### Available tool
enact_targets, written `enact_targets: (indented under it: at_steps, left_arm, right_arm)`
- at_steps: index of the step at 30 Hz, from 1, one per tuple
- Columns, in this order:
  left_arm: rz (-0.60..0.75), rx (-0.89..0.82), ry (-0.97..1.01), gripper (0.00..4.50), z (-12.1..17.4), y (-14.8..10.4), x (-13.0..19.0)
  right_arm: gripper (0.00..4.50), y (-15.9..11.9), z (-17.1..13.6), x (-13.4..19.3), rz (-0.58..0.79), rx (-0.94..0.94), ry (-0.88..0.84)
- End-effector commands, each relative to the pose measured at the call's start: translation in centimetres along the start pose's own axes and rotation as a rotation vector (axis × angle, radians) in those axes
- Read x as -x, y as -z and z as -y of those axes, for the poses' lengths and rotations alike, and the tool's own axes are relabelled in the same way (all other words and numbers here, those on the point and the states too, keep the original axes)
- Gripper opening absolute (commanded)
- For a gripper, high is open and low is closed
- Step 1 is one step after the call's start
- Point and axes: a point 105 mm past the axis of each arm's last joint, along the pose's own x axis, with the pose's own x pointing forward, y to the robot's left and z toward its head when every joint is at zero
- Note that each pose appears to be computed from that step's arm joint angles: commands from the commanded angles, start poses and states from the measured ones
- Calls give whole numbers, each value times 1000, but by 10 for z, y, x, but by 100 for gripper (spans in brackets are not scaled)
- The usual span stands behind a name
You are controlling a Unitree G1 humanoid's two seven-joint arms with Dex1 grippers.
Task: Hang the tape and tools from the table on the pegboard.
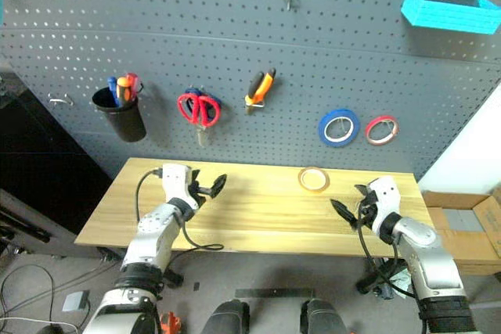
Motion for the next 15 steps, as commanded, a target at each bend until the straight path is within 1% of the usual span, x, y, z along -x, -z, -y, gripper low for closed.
enact_targets:
  at_steps: [1, 4, 8, 13, 15]
  left_arm:
    - [33, -56, -41, 444, 0, -11, -5]
    - [36, -94, -51, 444, 5, -15, -10]
    - [50, -38, 47, 444, 18, -16, -10]
    - [135, -105, 73, 444, 22, -27, -4]
    - [142, -32, 86, 444, 22, -26, -2]
  right_arm:
    - [450, -16, 12, 3, 96, 21, 73]
    - [450, -15, 9, 4, 119, 5, 81]
    - [450, -9, 8, 6, 122, -9, 97]
    - [450, -10, 5, 2, 122, -1, 82]
    - [450, -11, 5, 2, 124, -2, 82]
